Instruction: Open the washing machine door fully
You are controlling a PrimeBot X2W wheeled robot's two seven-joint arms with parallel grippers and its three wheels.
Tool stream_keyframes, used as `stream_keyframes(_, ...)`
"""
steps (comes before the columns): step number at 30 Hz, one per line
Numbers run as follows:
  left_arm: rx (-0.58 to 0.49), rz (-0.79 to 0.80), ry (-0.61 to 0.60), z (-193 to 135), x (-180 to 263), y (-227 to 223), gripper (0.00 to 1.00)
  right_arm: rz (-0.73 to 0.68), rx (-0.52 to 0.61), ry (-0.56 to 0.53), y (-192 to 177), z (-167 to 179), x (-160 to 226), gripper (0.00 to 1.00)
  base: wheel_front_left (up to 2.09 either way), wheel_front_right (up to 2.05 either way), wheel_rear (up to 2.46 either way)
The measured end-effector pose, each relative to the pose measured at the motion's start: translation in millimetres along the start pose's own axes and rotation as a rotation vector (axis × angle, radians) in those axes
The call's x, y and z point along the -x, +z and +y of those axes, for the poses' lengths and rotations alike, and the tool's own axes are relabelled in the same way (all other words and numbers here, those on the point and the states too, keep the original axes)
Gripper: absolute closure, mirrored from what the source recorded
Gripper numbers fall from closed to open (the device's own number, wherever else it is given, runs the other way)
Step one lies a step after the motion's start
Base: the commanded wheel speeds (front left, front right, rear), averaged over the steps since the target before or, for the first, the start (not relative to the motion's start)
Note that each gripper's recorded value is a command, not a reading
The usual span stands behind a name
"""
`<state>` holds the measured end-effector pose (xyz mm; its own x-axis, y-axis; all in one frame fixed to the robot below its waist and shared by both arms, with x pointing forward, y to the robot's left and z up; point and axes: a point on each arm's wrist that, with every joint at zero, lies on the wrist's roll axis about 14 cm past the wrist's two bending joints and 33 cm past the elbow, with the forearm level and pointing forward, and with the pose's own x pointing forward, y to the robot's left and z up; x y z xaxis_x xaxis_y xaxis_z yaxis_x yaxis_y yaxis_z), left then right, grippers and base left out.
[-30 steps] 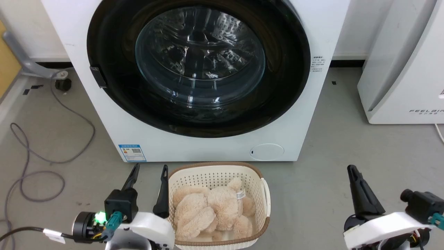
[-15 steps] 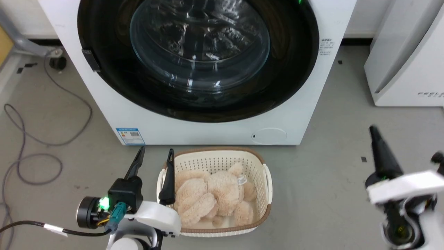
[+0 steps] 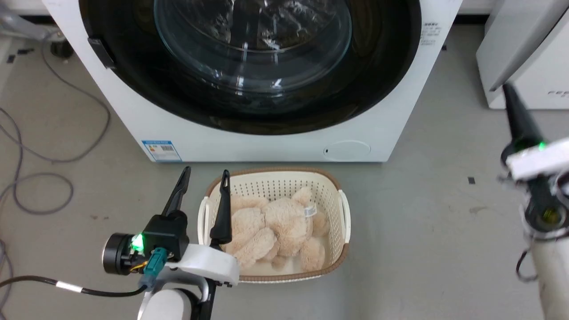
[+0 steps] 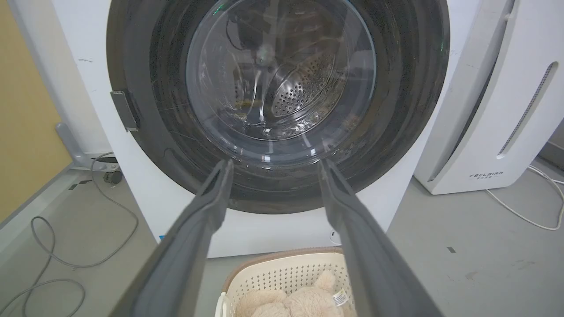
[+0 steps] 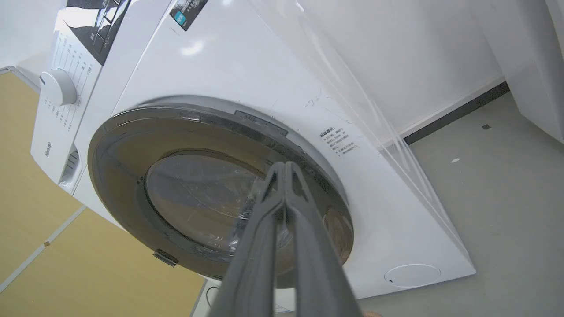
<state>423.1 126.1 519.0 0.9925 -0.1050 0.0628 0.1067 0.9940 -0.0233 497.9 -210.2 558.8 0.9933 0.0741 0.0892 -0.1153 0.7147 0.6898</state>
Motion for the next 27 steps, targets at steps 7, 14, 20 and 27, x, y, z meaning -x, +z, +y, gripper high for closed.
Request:
stream_keyframes(7, 0.009, -0.004, -0.017, -6, -14, -5, 0.00, 0.021, -0.043, 0.023, 11, 6, -44, 1.00, 0.00, 0.00, 0.00)
stream_keyframes(14, 0.017, -0.008, -0.021, -9, -21, -10, 0.00, 0.047, -0.092, 0.053, 20, 21, -84, 1.00, 0.00, 0.00, 0.00)
stream_keyframes(20, 0.025, -0.006, -0.017, -9, -26, -15, 0.00, 0.088, -0.117, 0.078, 25, 37, -116, 1.00, 0.00, 0.00, 0.00)
stream_keyframes(27, 0.042, -0.005, -0.017, -11, -34, -22, 0.00, 0.218, -0.091, 0.122, 8, 61, -144, 1.00, 0.00, 0.00, 0.00)
